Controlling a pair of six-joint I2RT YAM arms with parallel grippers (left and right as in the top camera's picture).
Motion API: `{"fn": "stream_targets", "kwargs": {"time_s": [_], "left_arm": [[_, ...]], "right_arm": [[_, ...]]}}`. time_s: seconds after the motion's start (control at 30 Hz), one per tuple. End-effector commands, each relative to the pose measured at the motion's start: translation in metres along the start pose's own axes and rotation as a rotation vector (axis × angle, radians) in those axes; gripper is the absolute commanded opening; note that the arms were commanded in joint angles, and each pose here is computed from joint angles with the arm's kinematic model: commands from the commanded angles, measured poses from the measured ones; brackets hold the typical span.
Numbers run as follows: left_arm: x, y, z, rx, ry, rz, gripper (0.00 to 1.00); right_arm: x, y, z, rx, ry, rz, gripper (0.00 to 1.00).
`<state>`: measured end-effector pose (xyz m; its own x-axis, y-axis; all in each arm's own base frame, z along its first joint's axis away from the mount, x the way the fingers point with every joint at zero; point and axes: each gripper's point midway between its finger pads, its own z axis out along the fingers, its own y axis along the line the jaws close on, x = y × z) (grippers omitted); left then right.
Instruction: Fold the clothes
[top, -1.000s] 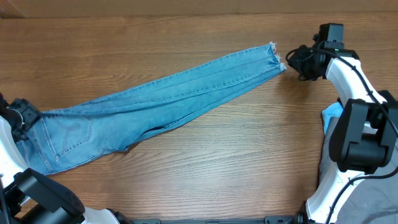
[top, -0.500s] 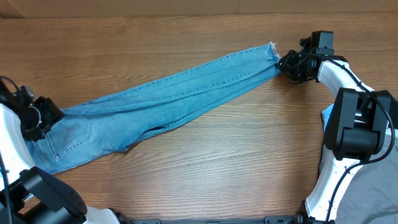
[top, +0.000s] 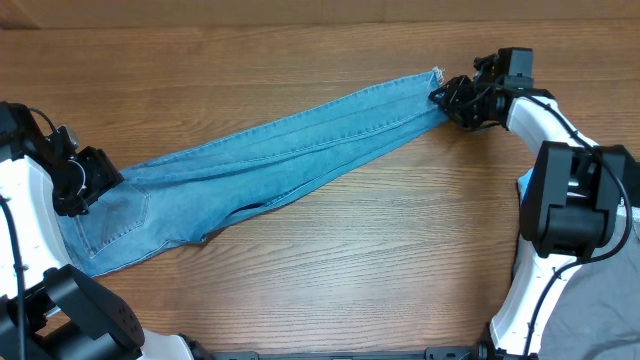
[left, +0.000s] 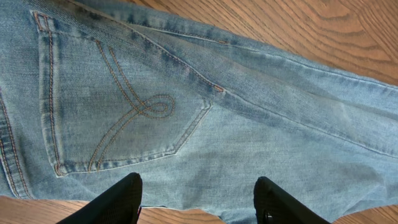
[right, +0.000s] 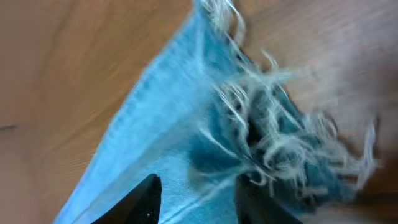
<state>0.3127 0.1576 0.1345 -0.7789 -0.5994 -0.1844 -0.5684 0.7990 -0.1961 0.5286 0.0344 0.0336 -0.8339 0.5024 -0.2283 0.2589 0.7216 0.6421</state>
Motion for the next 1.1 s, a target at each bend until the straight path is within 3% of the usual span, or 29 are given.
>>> {"fn": "stream_targets", "kwargs": {"time_s": [0.0, 0.03, 0.17, 0.23, 0.27, 0.3, 0.37, 0.43, 0.47, 0.63, 0.83, 0.93, 1.07], "left_arm": [[-0.003, -0.001, -0.004, -0.011, -0.012, 0.027, 0.61], [-0.003, -0.001, -0.004, -0.01, -0.01, 0.027, 0.61], [-0.003, -0.001, -0.004, -0.01, -0.011, 0.027, 0.61], [-0.003, -0.001, -0.004, -0.01, -0.011, 0.027, 0.61], [-0.003, -0.001, -0.004, -0.01, -0.011, 0.027, 0.61], [-0.003, -0.001, -0.004, -0.01, -0.01, 0.027, 0.61], [-0.003, -0.001, -0.004, -0.01, -0.01, 0.027, 0.61], [-0.003, -0.001, -0.004, -0.011, -0.008, 0.027, 0.61], [-0.002, -0.001, -0.004, -0.011, -0.007, 0.027, 0.61], [0.0, 0.003, -0.004, -0.032, 0.001, 0.033, 0.64], [0.0, 0.003, -0.004, -0.033, 0.001, 0.036, 0.67], [0.0, 0.002, -0.004, -0.03, 0.003, 0.036, 0.68], [0.0, 0.002, -0.004, -0.03, 0.003, 0.036, 0.68]], "right_arm": [[0.011, -0.009, 0.013, 0.117, -0.008, 0.048, 0.44], [0.013, -0.008, 0.015, 0.123, -0.003, 0.045, 0.49], [0.013, 0.003, 0.02, 0.099, -0.015, 0.03, 0.49], [0.001, 0.031, 0.023, -0.013, -0.057, 0.024, 0.28], [-0.004, 0.05, 0.022, -0.1, -0.066, -0.014, 0.27], [-0.011, 0.084, 0.015, -0.266, -0.074, -0.093, 0.28], [-0.017, 0.13, -0.004, -0.487, -0.092, -0.214, 0.41], [-0.024, 0.14, -0.011, -0.532, -0.11, -0.18, 0.54], [-0.027, 0.135, -0.011, -0.518, -0.112, -0.143, 0.58], [-0.025, 0.094, -0.009, -0.415, -0.061, -0.063, 0.58], [-0.032, 0.013, -0.025, -0.248, -0.042, -0.002, 0.58], [-0.034, -0.04, -0.032, -0.062, -0.06, 0.042, 0.61], [-0.017, -0.061, -0.025, 0.063, -0.014, -0.031, 0.62]]}}
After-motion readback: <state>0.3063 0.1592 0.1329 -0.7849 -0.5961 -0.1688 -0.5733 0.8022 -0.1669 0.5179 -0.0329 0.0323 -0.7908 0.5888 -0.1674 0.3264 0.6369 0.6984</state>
